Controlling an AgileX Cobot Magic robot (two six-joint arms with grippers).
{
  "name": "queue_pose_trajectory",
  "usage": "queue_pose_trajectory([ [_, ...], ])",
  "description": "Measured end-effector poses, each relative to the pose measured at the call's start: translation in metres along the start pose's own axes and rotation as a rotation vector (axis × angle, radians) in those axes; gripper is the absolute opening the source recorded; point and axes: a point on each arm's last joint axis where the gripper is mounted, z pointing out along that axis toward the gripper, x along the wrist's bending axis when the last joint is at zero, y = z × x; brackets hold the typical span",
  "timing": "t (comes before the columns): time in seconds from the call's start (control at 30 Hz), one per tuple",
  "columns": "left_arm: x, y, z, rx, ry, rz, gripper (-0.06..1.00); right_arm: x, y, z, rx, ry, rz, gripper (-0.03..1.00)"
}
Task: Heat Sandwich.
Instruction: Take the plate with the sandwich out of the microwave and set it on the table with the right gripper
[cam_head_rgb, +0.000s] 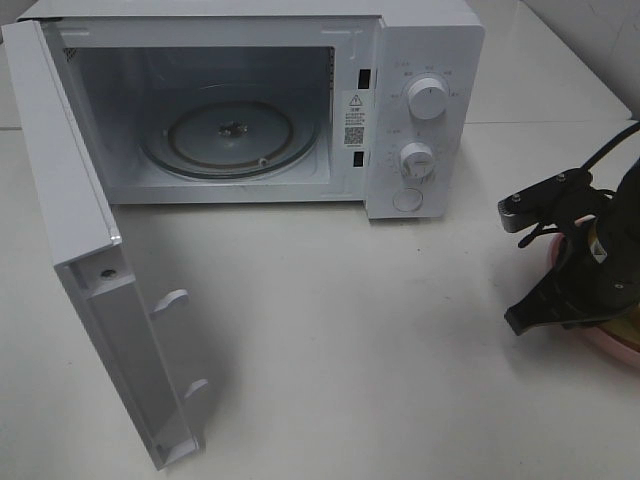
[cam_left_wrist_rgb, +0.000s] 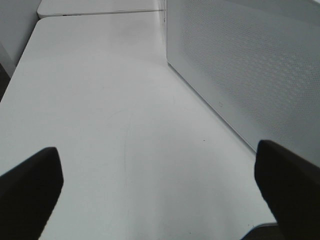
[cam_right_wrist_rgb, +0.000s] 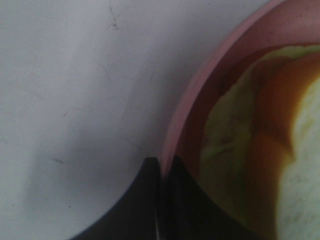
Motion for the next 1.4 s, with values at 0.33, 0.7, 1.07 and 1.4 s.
queue_pose_trajectory([
  [0.33,0.0,0.0,0.0,0.0,0.0,0.0,0.99,0.0014,0.0016,0.008,0.021,-0.003,0.009,0.03],
  [0.7,0.0,0.0,0.0,0.0,0.0,0.0,0.99,0.001,0.0027,0.0075,0.017,-0.004,0.016,0.04],
  [1.07,0.0,0.0,0.0,0.0,0.0,0.0,0.99,0.0009,0.0027,0.0075,0.017,-0.006,0.014,0.14],
  [1.4,0.0,0.0,0.0,0.0,0.0,0.0,0.99,-0.001,0.0041,0.0001,-0.009,-0.007,0.026,0.47],
])
